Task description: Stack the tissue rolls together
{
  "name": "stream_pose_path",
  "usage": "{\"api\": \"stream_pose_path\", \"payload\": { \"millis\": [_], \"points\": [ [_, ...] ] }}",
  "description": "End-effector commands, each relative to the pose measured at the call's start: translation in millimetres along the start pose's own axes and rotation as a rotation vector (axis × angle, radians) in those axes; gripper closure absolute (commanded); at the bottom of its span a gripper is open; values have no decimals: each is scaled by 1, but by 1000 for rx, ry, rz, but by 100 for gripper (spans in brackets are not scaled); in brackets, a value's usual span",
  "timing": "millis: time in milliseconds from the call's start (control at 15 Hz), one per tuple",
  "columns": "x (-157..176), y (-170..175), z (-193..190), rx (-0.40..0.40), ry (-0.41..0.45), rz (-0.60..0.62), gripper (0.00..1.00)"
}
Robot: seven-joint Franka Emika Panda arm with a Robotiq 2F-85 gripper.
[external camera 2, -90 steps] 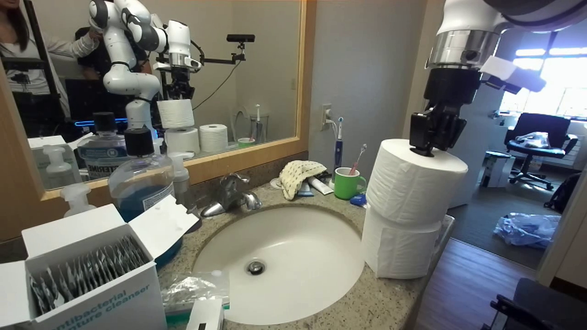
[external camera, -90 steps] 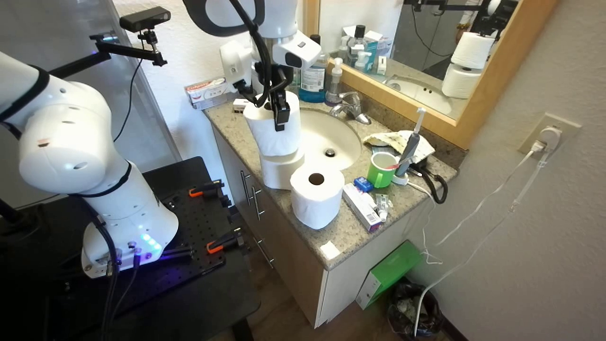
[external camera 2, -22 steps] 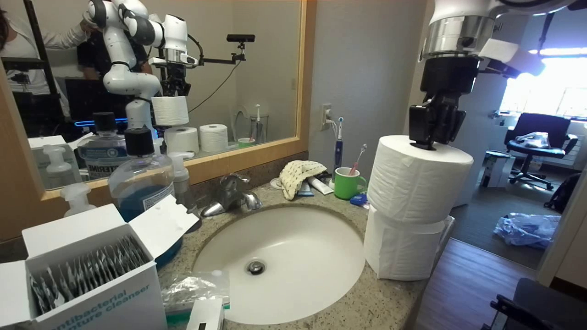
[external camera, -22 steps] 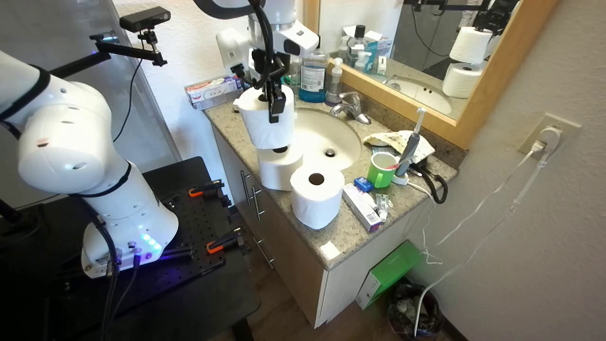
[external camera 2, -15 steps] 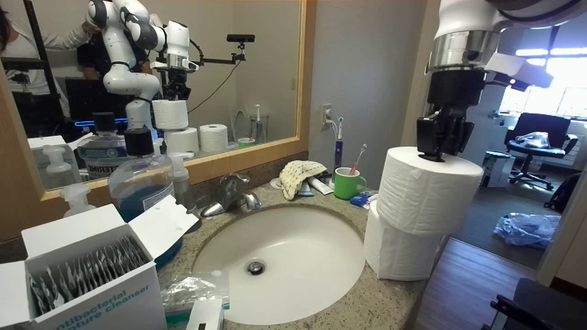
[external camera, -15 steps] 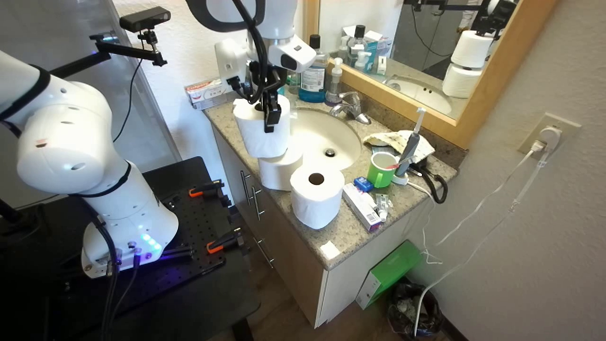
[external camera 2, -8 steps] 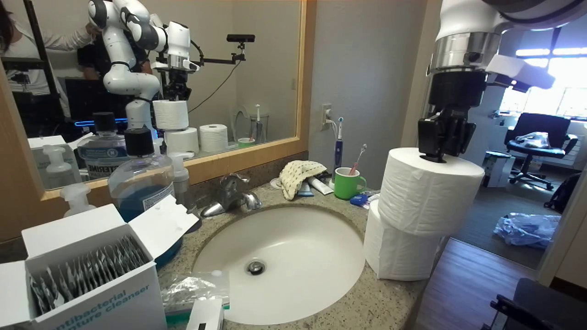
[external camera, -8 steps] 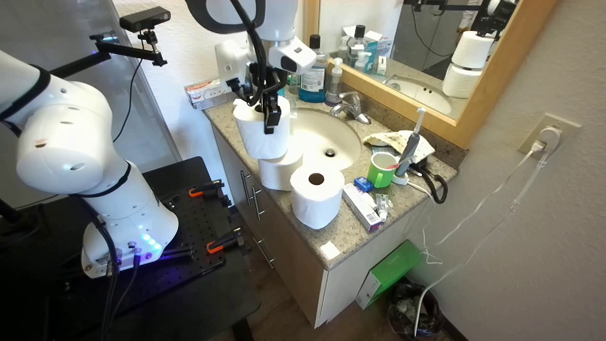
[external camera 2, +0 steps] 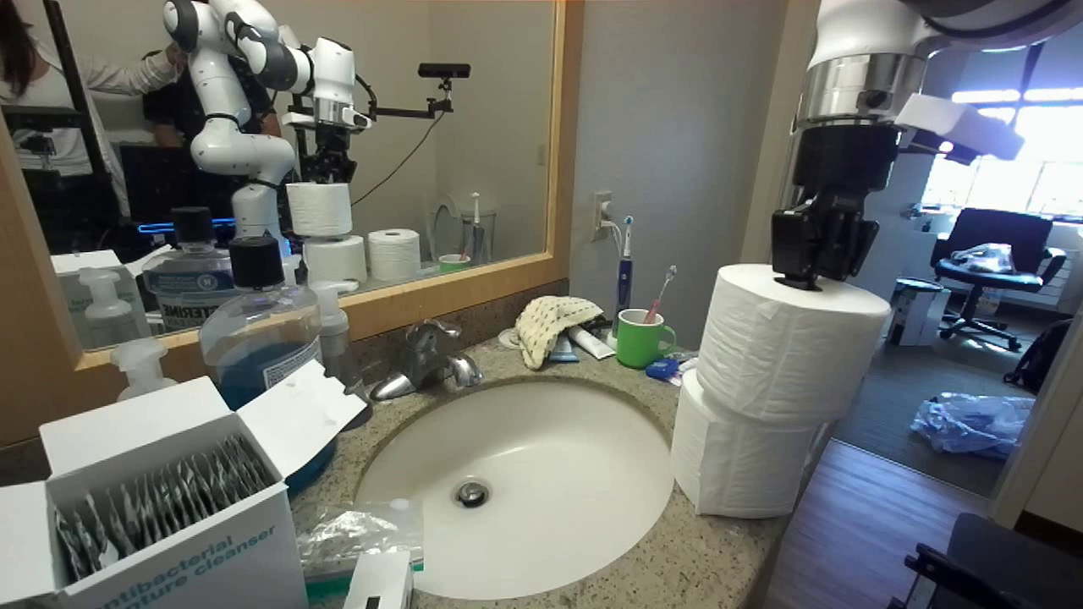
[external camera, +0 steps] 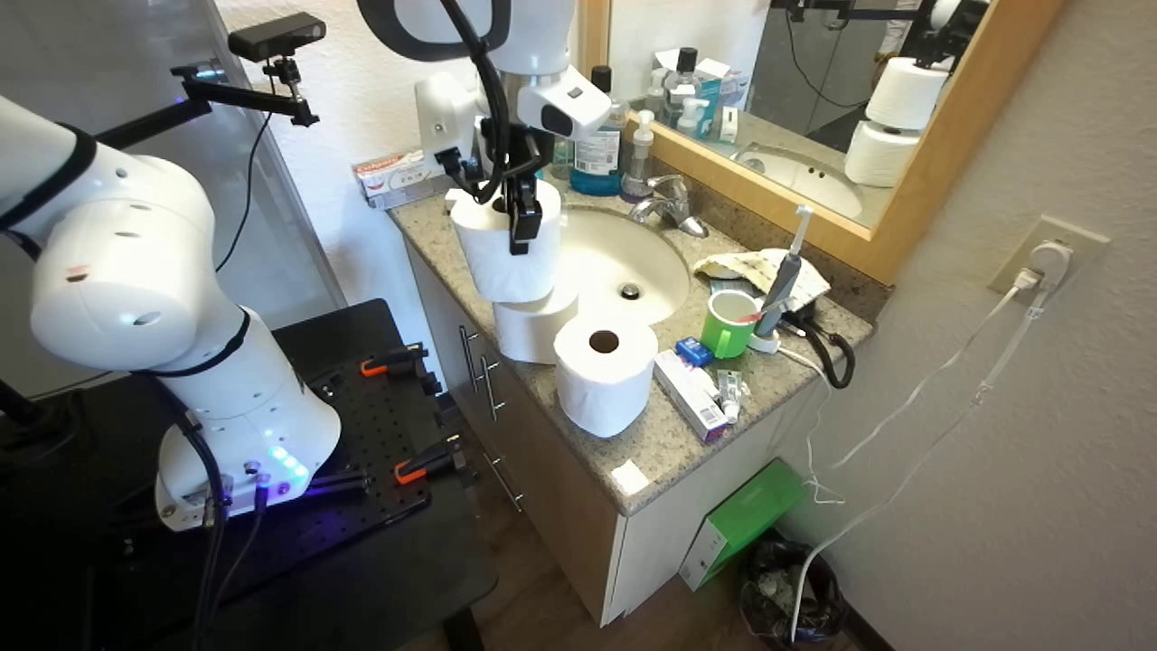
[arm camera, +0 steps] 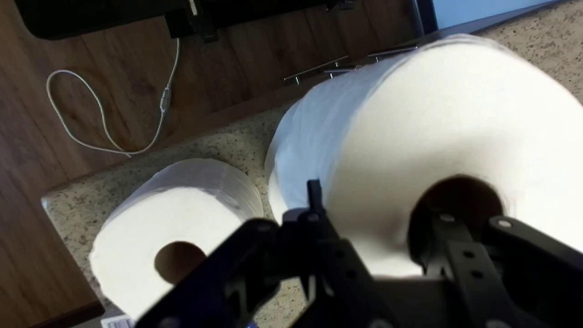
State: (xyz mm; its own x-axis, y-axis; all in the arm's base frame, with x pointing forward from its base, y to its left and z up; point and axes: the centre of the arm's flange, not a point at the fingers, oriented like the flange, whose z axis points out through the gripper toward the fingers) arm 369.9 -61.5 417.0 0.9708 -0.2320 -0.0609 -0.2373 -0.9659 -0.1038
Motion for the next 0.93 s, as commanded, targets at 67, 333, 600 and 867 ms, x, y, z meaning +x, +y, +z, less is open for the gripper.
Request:
{"api": "stream_pose_path", "payload": {
  "millis": [67,333,600,867],
  "points": [
    [11,6,-12,13,0,5,86],
    [21,-1,-13,10,3,-6,86],
    [27,0,-7,18,-6,-11,86],
    [25,4,3,21,-16,-7,86]
  ]
}}
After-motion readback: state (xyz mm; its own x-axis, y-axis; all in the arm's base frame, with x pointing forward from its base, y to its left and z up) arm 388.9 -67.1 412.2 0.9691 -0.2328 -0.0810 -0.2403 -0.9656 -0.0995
